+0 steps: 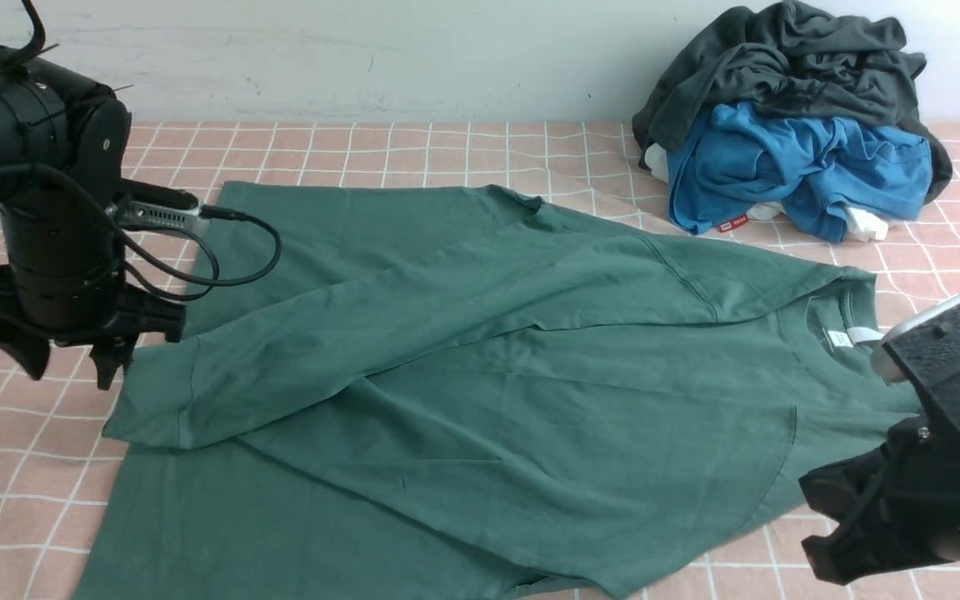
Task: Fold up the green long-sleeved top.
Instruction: Use both arms simultaneously to clamp the lower edge of the clothing fabric
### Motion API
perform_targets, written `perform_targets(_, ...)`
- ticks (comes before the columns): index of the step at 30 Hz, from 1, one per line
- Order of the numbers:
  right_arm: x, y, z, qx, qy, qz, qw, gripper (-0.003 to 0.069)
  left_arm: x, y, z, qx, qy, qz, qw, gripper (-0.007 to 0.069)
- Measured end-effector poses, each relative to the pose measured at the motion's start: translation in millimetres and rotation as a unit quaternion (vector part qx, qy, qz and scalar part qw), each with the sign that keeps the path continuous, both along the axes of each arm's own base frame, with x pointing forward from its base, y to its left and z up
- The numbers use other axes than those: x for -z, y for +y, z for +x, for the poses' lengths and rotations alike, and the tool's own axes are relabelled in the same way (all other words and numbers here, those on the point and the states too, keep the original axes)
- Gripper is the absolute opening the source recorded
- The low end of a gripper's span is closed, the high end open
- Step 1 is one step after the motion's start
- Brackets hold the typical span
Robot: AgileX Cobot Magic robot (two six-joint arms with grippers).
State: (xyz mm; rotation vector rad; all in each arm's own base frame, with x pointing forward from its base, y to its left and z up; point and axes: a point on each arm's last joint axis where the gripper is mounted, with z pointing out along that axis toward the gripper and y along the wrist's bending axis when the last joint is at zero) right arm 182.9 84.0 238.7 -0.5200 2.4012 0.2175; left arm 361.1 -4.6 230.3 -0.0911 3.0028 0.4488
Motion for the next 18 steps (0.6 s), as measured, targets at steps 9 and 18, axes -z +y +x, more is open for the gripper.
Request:
perform_targets(9, -1, 1, 1, 0.005, -0.004, 0.012, 1.000, -0.0010, 4, -35, -4, 0.088, 0.024, -0.107, 0.990, 0.0339)
perform_targets(18, 1, 1, -2, -0.046, -0.006, -0.030, 0.998, -0.0010, 38, -80, -92, 0.316, 0.146, -0.105, 0.932, 0.0298)
